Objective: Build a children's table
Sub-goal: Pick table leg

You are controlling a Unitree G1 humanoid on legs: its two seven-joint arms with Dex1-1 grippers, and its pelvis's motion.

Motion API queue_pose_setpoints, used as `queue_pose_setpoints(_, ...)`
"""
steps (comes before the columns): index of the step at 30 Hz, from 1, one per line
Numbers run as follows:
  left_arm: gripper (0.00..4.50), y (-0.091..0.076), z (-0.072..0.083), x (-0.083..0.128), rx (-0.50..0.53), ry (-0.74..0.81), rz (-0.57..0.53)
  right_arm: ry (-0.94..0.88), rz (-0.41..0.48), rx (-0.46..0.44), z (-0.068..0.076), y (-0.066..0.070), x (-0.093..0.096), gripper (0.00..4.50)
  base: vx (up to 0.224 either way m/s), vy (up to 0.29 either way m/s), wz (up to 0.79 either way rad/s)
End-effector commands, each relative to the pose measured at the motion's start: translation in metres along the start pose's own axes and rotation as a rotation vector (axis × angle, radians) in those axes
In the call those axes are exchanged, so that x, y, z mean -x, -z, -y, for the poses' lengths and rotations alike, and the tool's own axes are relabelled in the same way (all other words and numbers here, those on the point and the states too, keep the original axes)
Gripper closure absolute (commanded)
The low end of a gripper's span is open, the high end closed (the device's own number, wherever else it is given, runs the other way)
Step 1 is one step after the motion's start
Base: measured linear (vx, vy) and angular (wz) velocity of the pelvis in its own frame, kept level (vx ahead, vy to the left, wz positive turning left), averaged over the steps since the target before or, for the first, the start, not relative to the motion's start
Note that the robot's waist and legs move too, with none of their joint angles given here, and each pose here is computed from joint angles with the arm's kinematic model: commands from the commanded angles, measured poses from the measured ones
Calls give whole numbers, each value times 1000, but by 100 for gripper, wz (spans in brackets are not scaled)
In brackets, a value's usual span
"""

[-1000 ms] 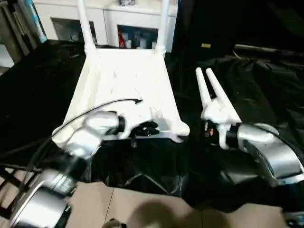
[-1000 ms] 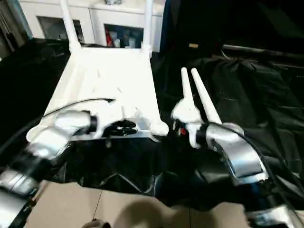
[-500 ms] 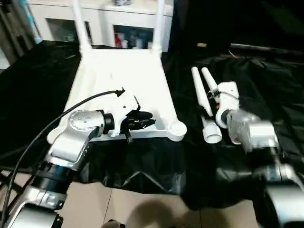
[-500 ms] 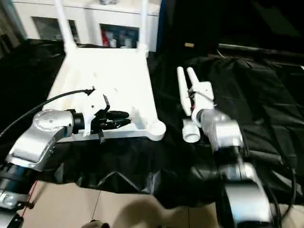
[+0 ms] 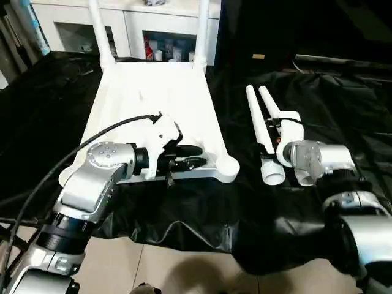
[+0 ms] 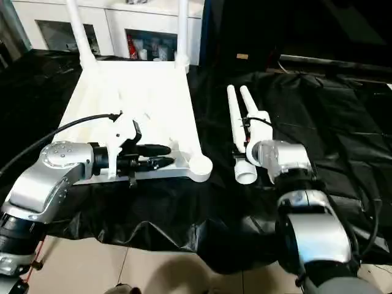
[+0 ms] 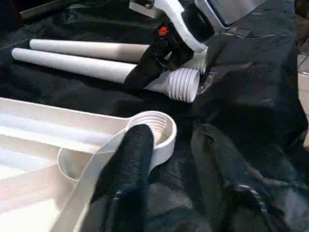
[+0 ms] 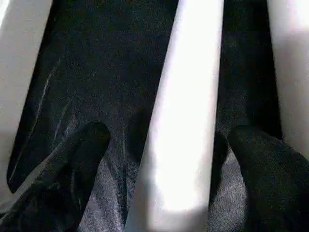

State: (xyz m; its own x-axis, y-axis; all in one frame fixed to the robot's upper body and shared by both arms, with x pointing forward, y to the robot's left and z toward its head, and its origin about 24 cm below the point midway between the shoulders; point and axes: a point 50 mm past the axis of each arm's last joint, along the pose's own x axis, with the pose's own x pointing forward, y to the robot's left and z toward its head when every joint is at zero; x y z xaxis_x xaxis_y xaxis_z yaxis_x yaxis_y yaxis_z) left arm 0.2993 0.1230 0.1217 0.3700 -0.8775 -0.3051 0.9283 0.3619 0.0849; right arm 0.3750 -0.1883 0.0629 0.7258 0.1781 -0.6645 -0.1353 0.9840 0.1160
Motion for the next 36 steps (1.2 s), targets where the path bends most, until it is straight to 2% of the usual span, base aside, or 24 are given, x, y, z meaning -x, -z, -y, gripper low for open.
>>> queue_pose_setpoints(1,247,-2,3,0,-12,11,-6,20,-46,-9,4,5,-1,0,0,0,0)
queue_pose_setpoints(3,235,-3,4,1,-10,12,-8,35,-72,-25,6,8,-1,36,0,0,0)
queue_pose_setpoints(5,216,-4,4,1,-11,9,-10,34,-80,-41,6,10,-2,39,0,0,0)
queue_pose_setpoints(10,182,-4,4,1,-11,9,-9,24,-89,-58,7,12,-3,82,0,0,0)
queue_pose_setpoints(16,109,-6,1,-1,-19,3,-7,26,-107,-116,10,19,-4,150,0,0,0)
queue_pose_setpoints(19,97,-8,-2,-2,-28,-12,-7,37,-101,-131,12,20,-4,167,0,0,0)
queue_pose_setpoints(23,57,-11,-13,-5,-39,-108,15,55,-65,-197,17,19,-4,205,0,0,0)
queue_pose_setpoints(29,13,-15,-22,-10,-15,-212,75,-5,18,-223,19,16,-3,254,0,0,0)
queue_pose_setpoints(33,0,-27,-30,-13,58,-269,194,-69,100,-251,19,10,0,259,0,0,0)
queue_pose_setpoints(36,0,-29,-37,-15,90,-320,211,-102,143,-264,19,6,2,261,0,0,0)
